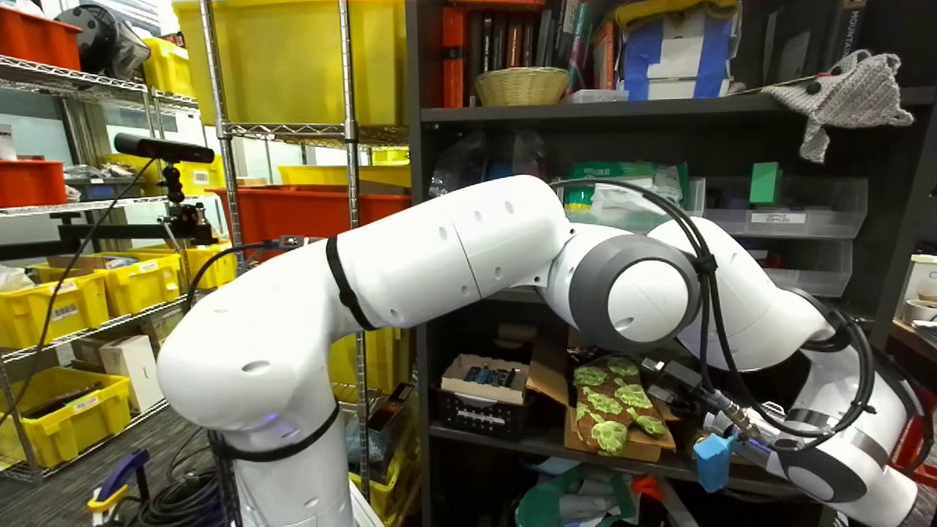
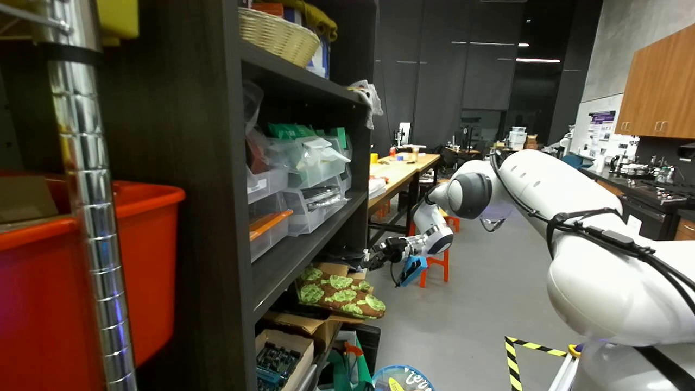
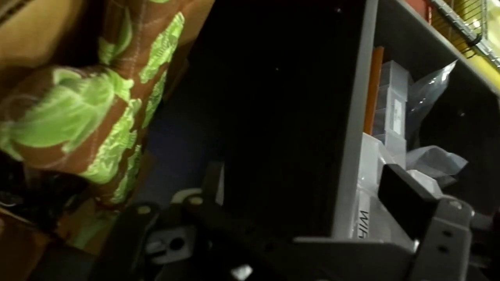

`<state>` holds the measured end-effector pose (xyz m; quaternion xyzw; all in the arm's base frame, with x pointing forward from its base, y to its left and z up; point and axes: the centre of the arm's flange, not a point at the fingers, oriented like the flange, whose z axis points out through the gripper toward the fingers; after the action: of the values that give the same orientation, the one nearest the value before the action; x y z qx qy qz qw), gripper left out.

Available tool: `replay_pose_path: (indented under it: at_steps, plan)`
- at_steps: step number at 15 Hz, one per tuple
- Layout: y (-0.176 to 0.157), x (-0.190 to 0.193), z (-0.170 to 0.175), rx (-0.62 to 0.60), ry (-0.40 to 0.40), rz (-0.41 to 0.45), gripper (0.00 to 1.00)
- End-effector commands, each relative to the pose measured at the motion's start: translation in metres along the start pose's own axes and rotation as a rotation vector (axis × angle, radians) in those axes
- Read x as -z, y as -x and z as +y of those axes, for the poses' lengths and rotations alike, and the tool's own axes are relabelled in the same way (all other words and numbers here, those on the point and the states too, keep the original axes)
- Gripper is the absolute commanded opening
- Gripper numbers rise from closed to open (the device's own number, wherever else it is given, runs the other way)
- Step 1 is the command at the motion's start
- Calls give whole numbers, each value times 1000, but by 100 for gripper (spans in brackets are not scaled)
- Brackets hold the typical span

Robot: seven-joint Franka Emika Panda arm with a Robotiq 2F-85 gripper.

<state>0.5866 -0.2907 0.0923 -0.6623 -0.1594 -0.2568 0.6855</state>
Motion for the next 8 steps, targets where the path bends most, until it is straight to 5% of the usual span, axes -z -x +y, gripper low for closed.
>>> replay_pose_path:
  at_steps: [1, 6, 8]
  plan:
    - [-1, -2, 2, -11, 18, -10, 100]
    - [-7, -4, 1, -22, 38, -28, 100]
    - [0, -4, -2, -133, 35, -22, 100]
